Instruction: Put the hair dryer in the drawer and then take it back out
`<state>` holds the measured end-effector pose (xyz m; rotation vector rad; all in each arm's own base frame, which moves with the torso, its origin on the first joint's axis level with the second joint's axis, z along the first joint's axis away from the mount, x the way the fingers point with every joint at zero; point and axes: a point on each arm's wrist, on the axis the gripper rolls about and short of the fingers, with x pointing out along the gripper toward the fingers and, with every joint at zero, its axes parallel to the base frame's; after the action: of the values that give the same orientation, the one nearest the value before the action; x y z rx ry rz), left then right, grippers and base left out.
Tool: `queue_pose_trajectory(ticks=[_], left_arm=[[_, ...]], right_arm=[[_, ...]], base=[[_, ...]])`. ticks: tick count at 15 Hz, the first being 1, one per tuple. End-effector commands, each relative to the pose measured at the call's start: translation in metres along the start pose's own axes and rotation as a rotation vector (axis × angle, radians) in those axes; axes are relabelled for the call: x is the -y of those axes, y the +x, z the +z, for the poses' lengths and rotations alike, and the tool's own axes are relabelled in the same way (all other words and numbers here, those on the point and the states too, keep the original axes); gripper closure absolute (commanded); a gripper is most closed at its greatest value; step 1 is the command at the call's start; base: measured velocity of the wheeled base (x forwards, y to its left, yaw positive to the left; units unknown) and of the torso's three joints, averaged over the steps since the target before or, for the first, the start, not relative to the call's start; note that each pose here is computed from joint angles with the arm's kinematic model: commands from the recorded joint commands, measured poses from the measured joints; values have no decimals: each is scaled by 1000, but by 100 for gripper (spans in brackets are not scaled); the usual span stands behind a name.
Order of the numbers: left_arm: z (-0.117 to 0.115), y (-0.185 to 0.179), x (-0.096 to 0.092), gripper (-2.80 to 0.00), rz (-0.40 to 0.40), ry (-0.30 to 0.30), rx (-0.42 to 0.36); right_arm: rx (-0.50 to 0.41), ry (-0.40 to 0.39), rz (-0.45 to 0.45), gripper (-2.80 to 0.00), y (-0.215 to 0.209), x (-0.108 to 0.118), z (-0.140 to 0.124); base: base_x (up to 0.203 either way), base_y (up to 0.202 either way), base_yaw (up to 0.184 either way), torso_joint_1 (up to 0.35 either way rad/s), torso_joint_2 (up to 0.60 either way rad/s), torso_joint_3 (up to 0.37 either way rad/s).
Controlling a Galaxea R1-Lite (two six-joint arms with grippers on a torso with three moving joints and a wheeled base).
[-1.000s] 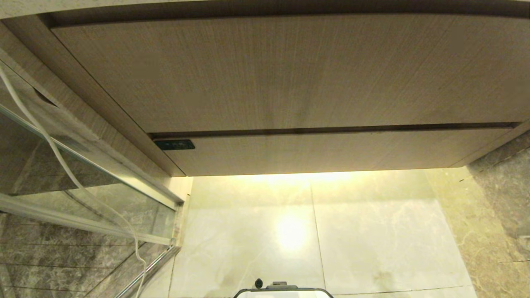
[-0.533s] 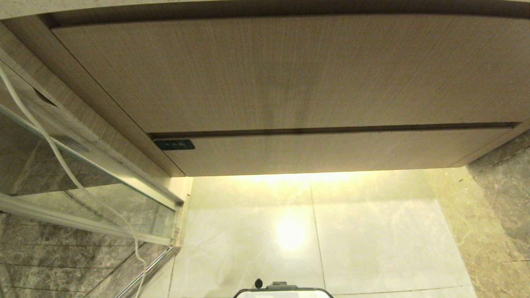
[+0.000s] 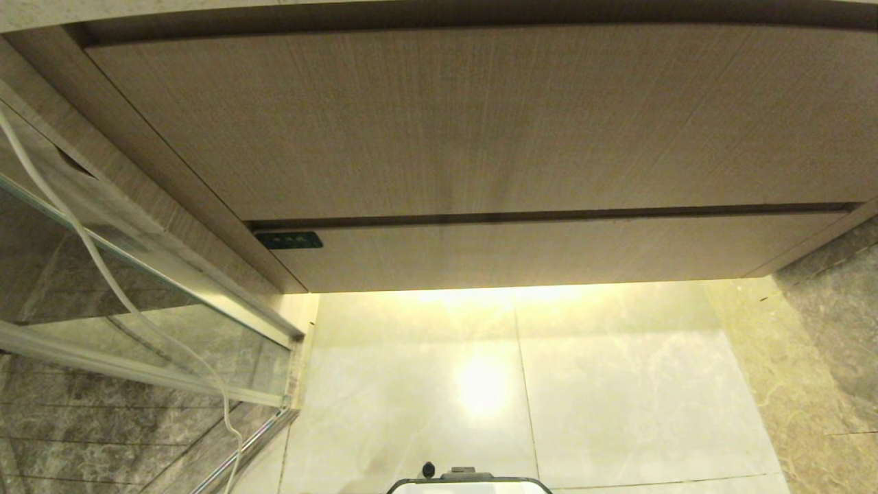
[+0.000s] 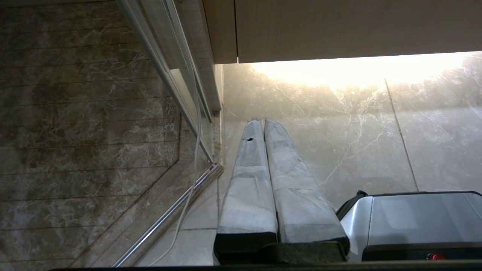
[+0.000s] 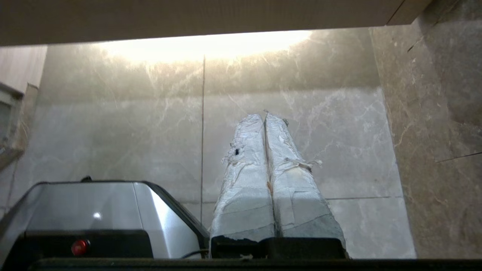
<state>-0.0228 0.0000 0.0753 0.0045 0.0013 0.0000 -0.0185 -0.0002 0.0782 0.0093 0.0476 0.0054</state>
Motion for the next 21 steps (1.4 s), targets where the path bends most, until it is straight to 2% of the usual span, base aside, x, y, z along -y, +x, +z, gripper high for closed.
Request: queue_pose_trajectory(ticks=[1, 7, 10, 21], left_arm=[[0, 0, 0, 0, 0, 0, 0], [0, 0, 0, 0, 0, 0, 0], [0, 0, 0, 0, 0, 0, -2], [0, 0, 0, 0, 0, 0, 0]], right_arm=[[57, 17, -9, 0, -4, 0, -2], [56, 18, -8, 0, -4, 0, -3], [57, 54, -13, 0, -4, 0, -2], [47, 38, -10, 0, -4, 0, -3]], base=[[0, 0, 0, 0, 0, 0], [0, 0, 0, 0, 0, 0], [0, 0, 0, 0, 0, 0], [0, 0, 0, 0, 0, 0]])
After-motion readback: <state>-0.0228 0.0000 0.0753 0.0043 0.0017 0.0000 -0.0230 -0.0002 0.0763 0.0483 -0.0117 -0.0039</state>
